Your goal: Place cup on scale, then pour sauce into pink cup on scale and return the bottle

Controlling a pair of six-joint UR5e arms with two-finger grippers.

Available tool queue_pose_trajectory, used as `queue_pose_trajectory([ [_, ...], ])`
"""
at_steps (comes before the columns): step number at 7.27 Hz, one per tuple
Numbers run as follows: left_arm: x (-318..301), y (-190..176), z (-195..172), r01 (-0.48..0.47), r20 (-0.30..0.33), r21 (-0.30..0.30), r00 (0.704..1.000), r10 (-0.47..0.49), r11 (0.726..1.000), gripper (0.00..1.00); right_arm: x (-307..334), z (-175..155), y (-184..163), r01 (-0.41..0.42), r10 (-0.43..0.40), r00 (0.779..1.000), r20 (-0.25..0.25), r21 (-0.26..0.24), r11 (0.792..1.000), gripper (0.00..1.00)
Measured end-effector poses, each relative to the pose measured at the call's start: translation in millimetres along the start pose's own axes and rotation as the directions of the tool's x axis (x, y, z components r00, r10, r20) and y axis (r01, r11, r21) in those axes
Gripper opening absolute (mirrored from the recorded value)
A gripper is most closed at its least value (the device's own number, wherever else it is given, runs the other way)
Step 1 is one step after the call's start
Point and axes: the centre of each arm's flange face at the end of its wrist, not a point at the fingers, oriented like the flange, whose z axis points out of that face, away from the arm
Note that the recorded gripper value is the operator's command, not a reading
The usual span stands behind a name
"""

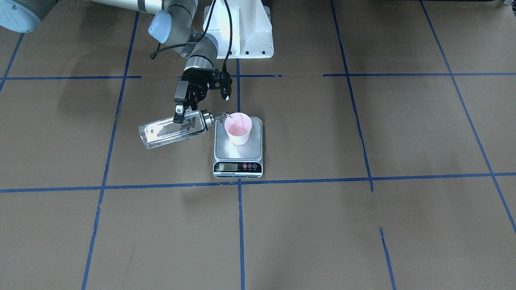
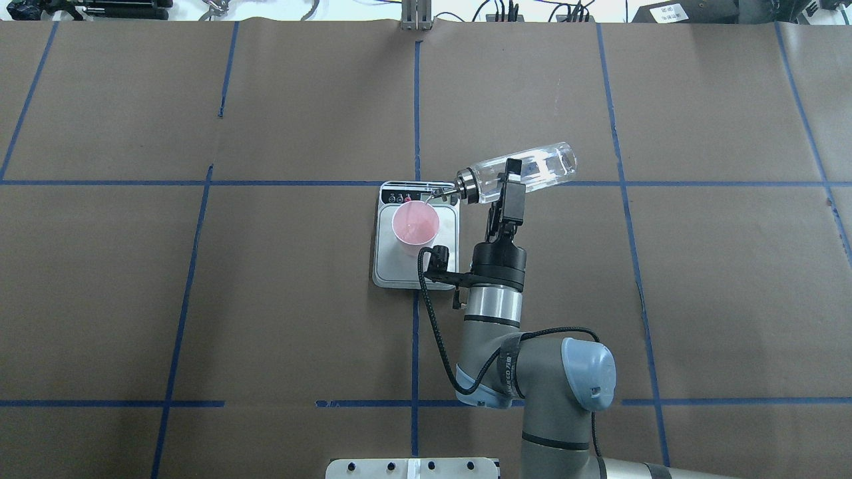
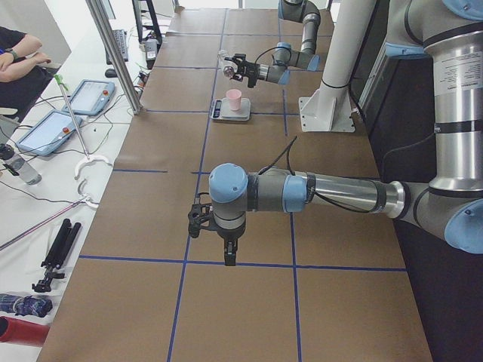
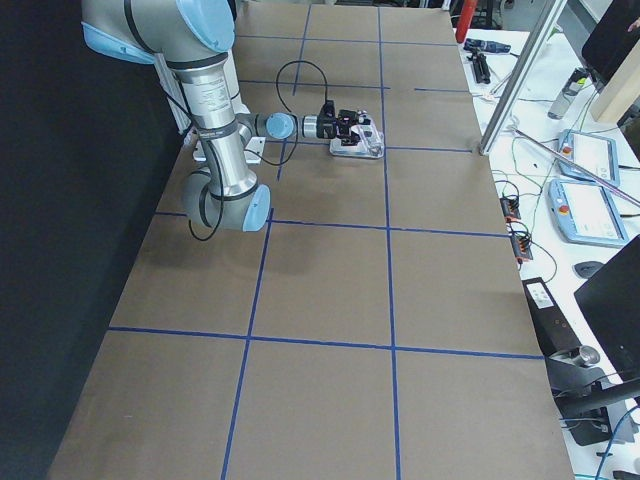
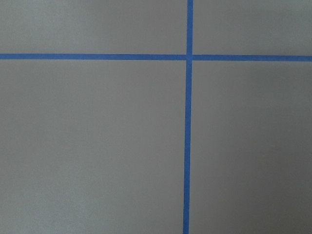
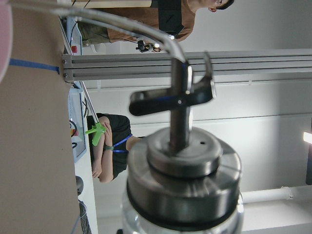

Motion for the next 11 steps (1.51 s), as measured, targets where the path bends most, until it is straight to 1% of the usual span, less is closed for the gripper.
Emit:
queue_pose_trajectory([
  [2,0,0,0,-0.001,0.000,0.000,1.000,0.001,1.000,1.00,3,0,-3,-0.012,0.012,1.000,0.000,0.000,1.000,0.00],
  [4,1,0,0,-0.002,0.000,0.001,1.000,0.002,1.000,1.00,11,0,-7,-0.056,0.056,0.998,0.004,-0.003,0.998,0.00],
  [5,2,0,-1,-0.003,0.000,0.003,1.000,0.003,1.000,1.00,18,0,-7,-0.107,0.107,0.994,0.011,-0.007,0.994,0.00],
  [7,3,-1,-3,-0.006,0.000,0.006,1.000,0.006,1.000,1.00,23,-1,-5,-0.221,0.222,0.974,0.038,-0.024,0.975,0.00],
  [8,5,-2,-5,-0.010,0.000,0.010,1.000,0.010,1.000,1.00,26,-5,-6,-0.284,0.286,0.956,0.064,-0.038,0.958,0.00],
  [9,7,-2,-8,-0.015,0.000,0.016,1.000,0.015,1.000,1.00,29,-11,-10,-0.369,0.373,0.922,0.102,-0.056,0.928,0.00],
  [10,9,-2,-9,-0.018,0.000,0.019,1.000,0.018,1.000,1.00,35,-20,-15,-0.460,0.467,0.872,0.148,-0.079,0.884,0.00],
  [11,9,-2,-9,-0.018,0.000,0.019,1.000,0.018,1.000,1.00,46,-28,-20,-0.541,0.552,0.810,0.198,-0.110,0.833,0.00],
])
